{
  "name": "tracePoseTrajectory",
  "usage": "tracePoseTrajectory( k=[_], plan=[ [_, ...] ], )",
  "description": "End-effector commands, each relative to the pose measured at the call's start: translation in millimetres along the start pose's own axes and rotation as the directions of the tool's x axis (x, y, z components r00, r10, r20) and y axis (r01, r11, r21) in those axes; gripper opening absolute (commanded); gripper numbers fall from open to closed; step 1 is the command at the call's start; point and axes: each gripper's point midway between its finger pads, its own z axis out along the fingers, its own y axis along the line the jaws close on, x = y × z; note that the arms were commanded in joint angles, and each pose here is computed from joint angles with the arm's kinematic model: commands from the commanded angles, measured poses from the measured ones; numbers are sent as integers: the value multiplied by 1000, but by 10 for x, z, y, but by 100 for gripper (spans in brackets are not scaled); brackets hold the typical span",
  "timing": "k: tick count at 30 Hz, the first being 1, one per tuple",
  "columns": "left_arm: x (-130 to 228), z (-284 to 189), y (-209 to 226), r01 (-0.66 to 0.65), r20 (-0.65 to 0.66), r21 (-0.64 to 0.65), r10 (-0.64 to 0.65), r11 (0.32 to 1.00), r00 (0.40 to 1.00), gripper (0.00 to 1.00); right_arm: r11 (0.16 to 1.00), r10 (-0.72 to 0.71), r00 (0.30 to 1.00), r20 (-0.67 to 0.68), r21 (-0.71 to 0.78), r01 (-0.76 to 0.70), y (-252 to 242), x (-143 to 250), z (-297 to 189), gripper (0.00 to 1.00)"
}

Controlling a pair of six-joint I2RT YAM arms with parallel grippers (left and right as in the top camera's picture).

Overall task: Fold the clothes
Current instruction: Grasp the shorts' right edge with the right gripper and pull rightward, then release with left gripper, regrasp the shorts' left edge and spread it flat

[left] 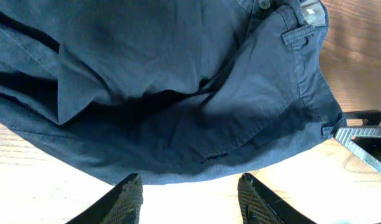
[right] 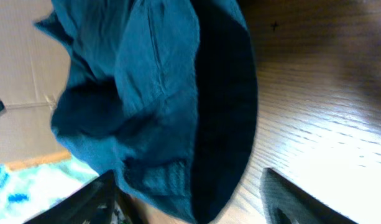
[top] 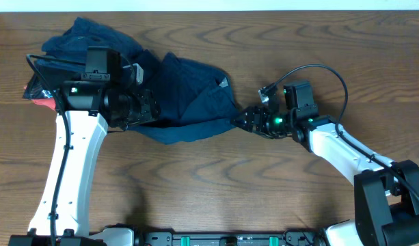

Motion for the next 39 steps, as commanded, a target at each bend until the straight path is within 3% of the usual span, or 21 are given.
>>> tracePoseTrajectory(
  k=[1, 6, 8, 9, 11, 15, 18, 22, 27, 30, 36, 39],
  plan=[
    [26, 38, 52, 0, -17, -18, 0, 1000, 1000, 52, 998, 66, 998, 13, 11, -67, 52, -29, 54, 63],
    [30, 38, 53, 0, -19, -19, 0, 1000, 1000, 52, 991, 118, 992, 49, 62, -121, 21, -37, 121, 63],
    [38, 38, 55, 1, -22, -19, -1, 1000, 1000, 51, 992, 106, 993, 47, 58, -108, 50, -28, 143, 45],
    [40, 38, 55, 1, -23, -19, -2, 1000, 1000, 51, 993, 102, 994, 48, 55, -104, 60, -30, 147, 26],
    [43, 38, 56, 2, -24, -20, -2, 1000, 1000, 52, 996, 79, 995, 66, 43, -82, 88, -87, 137, 1],
    [61, 37, 59, 4, -31, -21, -4, 1000, 999, 51, 998, -2, 983, 185, 55, -8, 18, -501, -118, 1],
    [89, 36, 64, 7, -42, -23, -8, 1000, 999, 51, 994, -39, 962, 271, 107, 11, -90, -882, -584, 1],
    [123, 34, 71, 11, -56, -26, -13, 1000, 998, 52, 956, -68, 945, 319, 293, -31, -344, -1067, -1239, 1],
    [123, 34, 71, 11, -56, -26, -13, 1000, 998, 52, 765, -54, 965, 257, 632, -125, -821, -726, -1787, 1],
    [127, 42, 65, 9, -59, -26, -10, 1000, 998, 52, 608, 41, 980, 194, 774, -178, -1101, -345, -2011, 1],
    [150, 119, -56, -31, -77, -11, 30, 999, 997, 53, 320, 192, 957, 217, 908, -271, -1370, 152, -2424, 1],
    [77, 222, -170, -73, -61, 5, 73, 997, 995, 61, 229, 200, 943, 267, 923, -310, -1411, 209, -2568, 1]
  ],
)
